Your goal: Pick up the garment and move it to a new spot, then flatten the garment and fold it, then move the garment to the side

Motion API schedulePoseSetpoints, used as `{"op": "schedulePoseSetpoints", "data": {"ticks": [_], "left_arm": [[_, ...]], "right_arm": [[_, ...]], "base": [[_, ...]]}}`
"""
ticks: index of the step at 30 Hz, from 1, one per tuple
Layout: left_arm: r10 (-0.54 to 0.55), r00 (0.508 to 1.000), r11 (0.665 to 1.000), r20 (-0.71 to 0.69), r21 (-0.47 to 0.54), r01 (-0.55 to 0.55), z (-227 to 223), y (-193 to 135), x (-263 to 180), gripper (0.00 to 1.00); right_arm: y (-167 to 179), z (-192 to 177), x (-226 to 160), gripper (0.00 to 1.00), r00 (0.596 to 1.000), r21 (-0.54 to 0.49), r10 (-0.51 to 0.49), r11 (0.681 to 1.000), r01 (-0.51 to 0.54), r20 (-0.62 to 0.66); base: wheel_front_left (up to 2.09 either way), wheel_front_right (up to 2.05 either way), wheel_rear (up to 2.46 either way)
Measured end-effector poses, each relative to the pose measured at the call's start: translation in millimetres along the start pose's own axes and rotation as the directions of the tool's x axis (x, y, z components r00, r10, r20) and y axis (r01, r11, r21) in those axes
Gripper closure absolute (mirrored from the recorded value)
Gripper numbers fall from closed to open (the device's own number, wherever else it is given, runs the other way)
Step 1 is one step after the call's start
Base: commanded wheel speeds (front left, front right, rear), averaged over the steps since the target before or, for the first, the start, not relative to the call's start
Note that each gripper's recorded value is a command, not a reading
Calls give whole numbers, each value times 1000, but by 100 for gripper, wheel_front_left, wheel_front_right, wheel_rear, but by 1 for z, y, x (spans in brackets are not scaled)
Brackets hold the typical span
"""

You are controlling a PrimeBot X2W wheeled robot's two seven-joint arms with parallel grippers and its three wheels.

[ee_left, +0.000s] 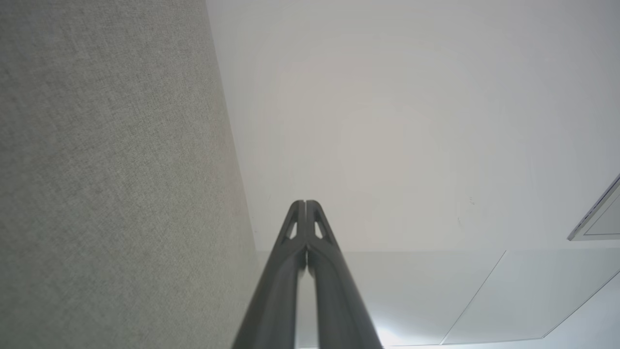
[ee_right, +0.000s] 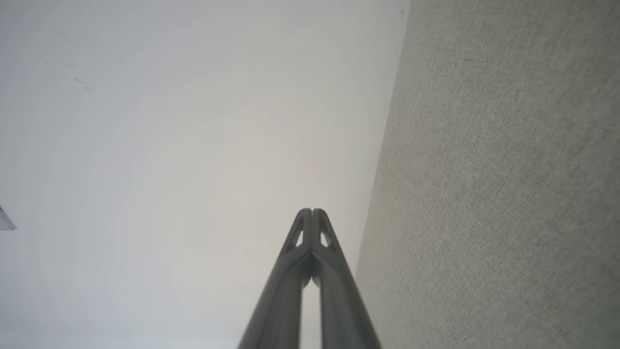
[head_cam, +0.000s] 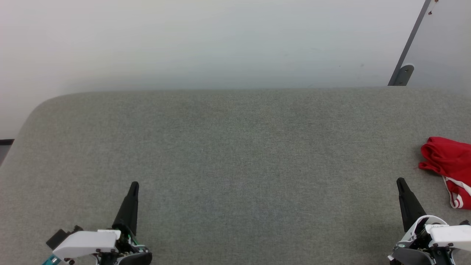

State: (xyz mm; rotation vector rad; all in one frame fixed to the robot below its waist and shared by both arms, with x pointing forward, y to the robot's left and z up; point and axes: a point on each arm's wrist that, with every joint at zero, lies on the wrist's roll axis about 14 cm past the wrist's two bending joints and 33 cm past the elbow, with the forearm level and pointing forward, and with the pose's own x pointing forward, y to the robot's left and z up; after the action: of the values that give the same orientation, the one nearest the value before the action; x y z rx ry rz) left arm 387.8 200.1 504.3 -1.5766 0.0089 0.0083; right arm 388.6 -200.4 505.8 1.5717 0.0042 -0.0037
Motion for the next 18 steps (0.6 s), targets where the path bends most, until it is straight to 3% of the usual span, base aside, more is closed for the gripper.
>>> {"op": "schedulePoseSetpoints", "data": {"ticks": [18], "left_arm": [[0, 1000, 1000, 1, 2, 0, 0, 0, 0, 100]], "right_arm": [[0, 0, 0, 100, 1000, 0, 0, 1000, 0, 0]], "base": [[0, 0, 0]]}}
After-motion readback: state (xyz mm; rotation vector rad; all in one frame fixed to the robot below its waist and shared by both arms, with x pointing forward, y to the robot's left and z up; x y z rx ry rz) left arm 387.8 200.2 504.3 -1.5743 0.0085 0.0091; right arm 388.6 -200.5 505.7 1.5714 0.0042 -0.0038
